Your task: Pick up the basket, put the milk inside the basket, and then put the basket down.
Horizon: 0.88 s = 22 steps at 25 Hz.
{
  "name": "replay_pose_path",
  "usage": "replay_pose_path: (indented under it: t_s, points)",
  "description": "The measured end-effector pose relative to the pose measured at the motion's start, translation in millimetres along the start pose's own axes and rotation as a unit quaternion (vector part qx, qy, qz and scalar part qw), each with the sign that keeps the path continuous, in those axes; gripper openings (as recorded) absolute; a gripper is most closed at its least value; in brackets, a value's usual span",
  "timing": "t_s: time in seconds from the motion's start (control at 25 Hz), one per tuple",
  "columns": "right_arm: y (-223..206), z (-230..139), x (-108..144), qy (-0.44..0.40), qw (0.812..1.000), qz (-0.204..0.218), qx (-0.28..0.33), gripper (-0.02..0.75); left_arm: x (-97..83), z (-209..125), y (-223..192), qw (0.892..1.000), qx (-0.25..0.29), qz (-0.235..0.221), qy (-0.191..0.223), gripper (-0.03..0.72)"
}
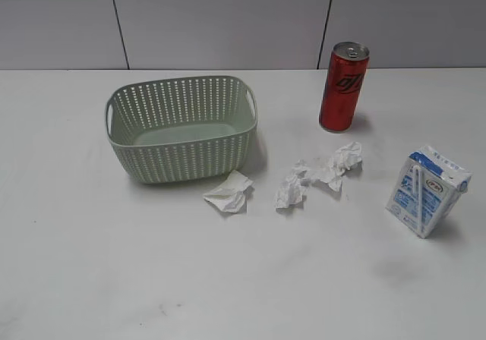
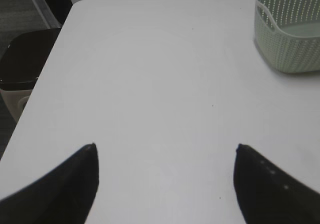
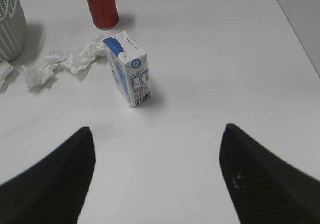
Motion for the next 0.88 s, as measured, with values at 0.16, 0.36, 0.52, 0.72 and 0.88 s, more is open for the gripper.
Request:
replay_pose_path:
  t_s: [0.16,0.36,0.52,0.72,0.88]
  points:
    - [0,0,0,0.000,1.000,0.000,0.000,0.587,0.0,0,0,1.000,0.000,0.000,0.000,0.629]
    - [0,0,0,0.000,1.000,0.000,0.000,0.587,0.5,0,0,1.000,0.000,0.002,-0.001,0.625]
    - [0,0,0,0.000,1.000,0.000,0.000,0.587,1.0,0,0,1.000,0.000,0.003,-0.002,0.613]
    - [0,0,0,0.000,1.000,0.000,0.000,0.587,0.0,7,1,1.000,-0.011,0.001,-0.002,0.601]
    - [0,0,0,0.000,1.000,0.000,0.000,0.587,-3.6,36,2,0.999,-0.041,0.000,-0.003,0.600]
Point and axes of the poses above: a point on each arm's last joint axis where the gripper is mounted, y pointing back along that axis away from the gripper, x along the wrist's bending axis when the last joint is at zero, z = x × y, the point moved 7 cm from there along -y, pointing out along that axis toward the gripper, and after that the axes turned 12 degrees about y, right-handed, at the moved point
